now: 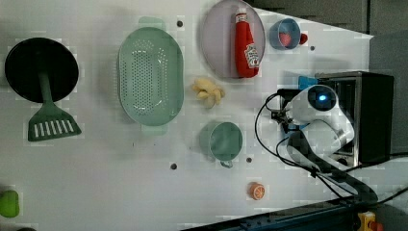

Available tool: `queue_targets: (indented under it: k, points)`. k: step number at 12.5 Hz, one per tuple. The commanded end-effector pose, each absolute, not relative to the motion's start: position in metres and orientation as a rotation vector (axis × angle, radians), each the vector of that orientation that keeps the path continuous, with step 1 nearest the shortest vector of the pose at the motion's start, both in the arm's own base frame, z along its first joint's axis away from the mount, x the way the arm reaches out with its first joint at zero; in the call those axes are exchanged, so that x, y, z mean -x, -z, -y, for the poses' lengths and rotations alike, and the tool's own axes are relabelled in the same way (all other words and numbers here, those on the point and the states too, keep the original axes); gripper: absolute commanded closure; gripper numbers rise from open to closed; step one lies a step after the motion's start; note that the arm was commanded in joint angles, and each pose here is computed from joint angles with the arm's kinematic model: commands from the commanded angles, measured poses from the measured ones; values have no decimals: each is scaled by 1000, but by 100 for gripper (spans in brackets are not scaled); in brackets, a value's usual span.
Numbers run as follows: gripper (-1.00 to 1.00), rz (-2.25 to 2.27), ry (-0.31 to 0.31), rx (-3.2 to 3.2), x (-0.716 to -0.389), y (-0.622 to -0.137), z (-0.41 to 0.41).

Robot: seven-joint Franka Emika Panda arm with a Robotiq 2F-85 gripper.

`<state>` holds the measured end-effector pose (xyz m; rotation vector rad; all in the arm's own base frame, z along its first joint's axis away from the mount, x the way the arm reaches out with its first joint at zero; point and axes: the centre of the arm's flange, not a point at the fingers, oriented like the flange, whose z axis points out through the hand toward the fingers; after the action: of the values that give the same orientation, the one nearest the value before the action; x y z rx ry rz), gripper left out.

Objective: Flap open oven.

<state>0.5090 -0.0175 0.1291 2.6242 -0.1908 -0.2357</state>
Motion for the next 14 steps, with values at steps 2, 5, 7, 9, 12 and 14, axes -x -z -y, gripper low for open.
queue_targets:
  k: [2,5,7,9,12,14]
  points:
    - [65,617,-73,-2794,-557,-251,1]
    - [65,949,-146,-2865,-563,-319,19]
    - [65,1125,-120,-2882,-561,-358,34]
    - [65,1164,-135,-2892,-561,-403,39]
    - [65,1277,-114,-2862,-551,-467,43]
    - [65,1341,-96,-2843,-538,-503,40]
